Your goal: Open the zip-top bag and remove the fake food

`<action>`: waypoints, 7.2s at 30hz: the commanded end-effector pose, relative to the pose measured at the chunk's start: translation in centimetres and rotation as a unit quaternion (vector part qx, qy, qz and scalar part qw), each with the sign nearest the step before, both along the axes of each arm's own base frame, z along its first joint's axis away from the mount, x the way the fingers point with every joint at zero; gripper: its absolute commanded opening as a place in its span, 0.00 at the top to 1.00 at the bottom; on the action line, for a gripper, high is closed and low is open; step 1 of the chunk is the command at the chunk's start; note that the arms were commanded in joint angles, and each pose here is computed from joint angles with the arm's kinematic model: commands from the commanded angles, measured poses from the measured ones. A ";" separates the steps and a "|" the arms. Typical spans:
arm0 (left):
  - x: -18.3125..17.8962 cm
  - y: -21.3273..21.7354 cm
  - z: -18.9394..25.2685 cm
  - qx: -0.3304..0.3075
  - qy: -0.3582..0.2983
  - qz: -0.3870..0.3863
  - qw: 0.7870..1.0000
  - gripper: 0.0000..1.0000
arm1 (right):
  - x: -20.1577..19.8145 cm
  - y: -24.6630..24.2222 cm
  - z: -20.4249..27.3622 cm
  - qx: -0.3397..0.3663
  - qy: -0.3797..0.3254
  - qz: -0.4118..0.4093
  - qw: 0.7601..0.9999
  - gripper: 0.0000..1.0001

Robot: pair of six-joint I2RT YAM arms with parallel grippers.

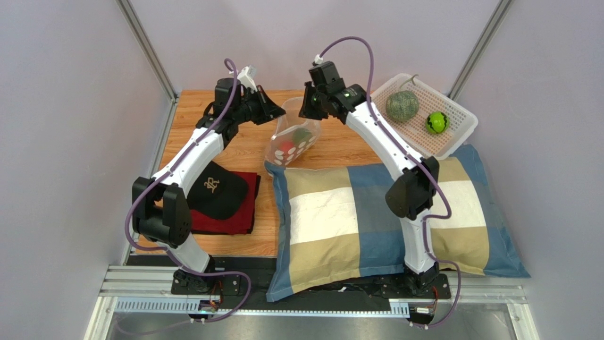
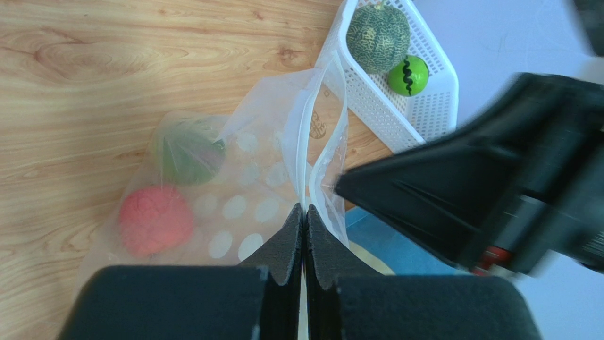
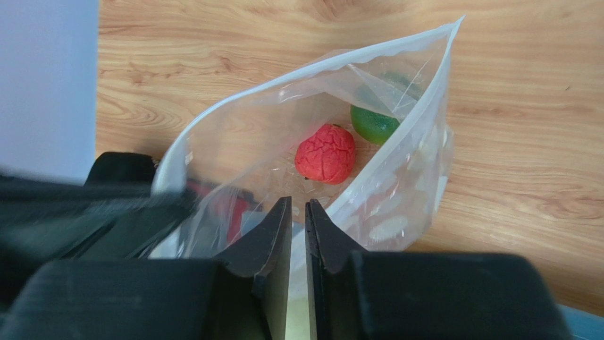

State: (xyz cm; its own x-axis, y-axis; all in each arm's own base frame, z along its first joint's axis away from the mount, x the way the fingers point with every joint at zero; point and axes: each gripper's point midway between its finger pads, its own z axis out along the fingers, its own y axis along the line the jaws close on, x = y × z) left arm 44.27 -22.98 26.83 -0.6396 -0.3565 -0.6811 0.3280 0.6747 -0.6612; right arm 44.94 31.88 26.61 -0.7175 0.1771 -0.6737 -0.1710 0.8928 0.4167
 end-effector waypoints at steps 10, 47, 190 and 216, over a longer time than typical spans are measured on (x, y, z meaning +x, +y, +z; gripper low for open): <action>-1.2 -0.5 3.4 0.001 -0.083 -0.024 0.996 1.00 | 0.2 4.7 -2.1 0.155 0.154 -0.078 0.973 0.87; -5.0 2.6 2.0 0.018 -0.067 -0.016 0.997 0.57 | 2.1 6.2 -13.8 0.151 0.200 -0.027 0.968 0.50; -2.1 0.8 3.2 0.096 0.052 0.102 0.989 0.23 | 1.8 1.3 -3.9 -0.005 -0.002 0.011 1.000 1.00; 1.7 -1.3 0.4 0.073 0.074 0.051 0.993 0.75 | 1.4 1.7 -4.7 0.003 0.012 0.015 1.000 1.00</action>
State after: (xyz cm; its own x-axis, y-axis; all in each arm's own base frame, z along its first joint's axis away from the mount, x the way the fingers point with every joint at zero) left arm 44.46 -22.72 27.38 -0.6861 -0.3907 -0.6137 0.0647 0.8074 -0.5864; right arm 45.88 32.97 17.41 -0.7990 0.1118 -0.5909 -0.1510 0.9138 0.3771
